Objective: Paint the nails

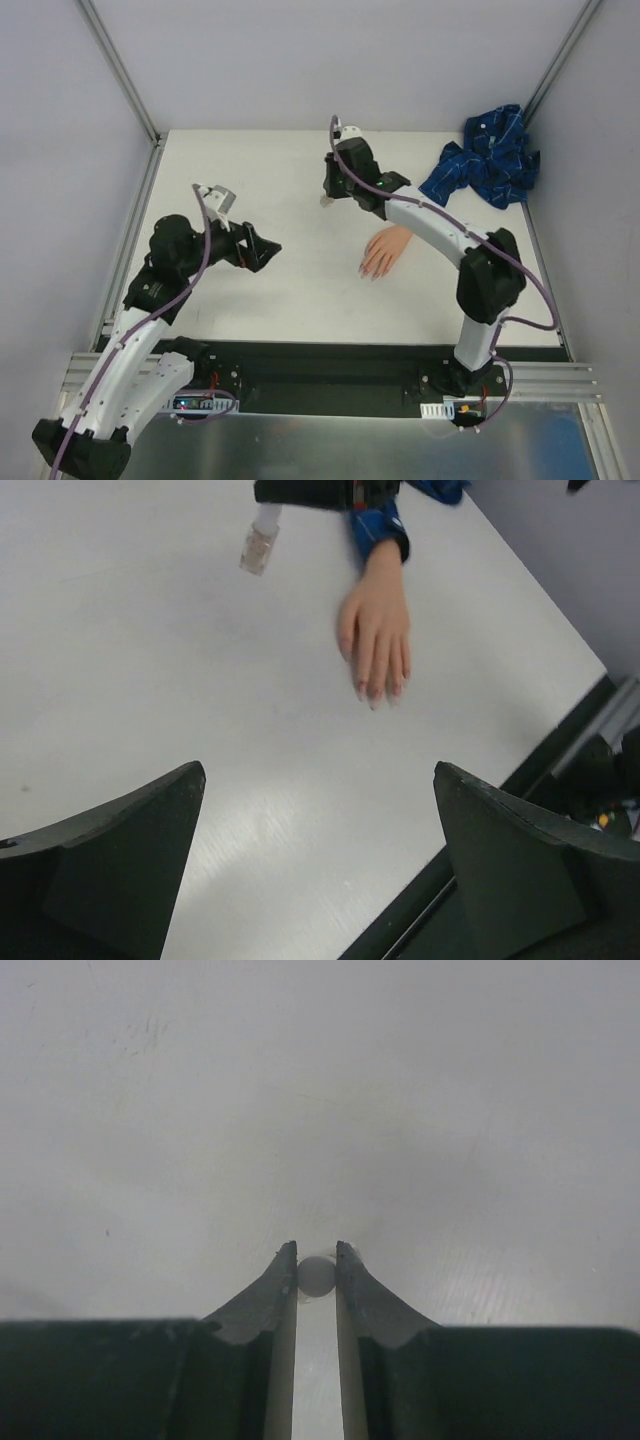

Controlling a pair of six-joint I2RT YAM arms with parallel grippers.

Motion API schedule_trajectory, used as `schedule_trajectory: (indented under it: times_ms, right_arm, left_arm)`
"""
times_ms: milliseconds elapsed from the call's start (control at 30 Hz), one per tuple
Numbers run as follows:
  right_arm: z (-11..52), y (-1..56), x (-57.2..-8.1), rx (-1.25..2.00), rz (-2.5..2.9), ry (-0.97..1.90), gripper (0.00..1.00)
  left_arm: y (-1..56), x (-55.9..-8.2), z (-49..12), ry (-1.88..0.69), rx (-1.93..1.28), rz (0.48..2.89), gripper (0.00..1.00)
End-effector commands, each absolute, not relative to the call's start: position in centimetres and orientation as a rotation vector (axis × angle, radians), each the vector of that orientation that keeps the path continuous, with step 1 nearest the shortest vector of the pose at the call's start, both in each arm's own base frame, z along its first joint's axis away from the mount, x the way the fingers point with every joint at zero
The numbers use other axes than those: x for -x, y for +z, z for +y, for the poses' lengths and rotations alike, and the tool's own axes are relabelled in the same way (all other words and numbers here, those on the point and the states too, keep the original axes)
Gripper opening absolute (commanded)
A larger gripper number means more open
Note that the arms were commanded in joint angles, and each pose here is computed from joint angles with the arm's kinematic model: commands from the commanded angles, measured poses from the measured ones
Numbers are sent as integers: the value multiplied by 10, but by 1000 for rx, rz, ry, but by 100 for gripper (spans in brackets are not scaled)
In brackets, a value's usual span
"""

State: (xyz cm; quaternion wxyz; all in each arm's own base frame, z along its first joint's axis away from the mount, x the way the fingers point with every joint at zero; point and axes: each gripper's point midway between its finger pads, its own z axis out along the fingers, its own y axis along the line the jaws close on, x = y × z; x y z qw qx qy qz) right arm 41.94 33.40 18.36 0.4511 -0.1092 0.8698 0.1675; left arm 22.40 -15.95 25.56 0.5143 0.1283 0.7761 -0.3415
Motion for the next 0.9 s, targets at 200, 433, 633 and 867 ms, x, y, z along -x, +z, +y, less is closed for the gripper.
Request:
schedule_trajectory:
  times_ms: [200, 433, 633, 867]
  right_arm:
    - [297, 259, -290, 284, 2282, 729, 1]
    - [302, 269, -253, 236, 2256, 757, 1]
    - [314, 272, -244, 190, 2230, 735, 1]
    - [335, 272, -235, 194, 2240, 747, 1]
  left_arm:
    - [242, -221, -218, -807, -1013, 1409, 86]
    - [236, -218, -242, -865, -1071, 1319, 74]
    - [227, -211, -245, -857, -1070, 1292, 70]
    - [227, -216, -245, -837, -1064, 1295, 64]
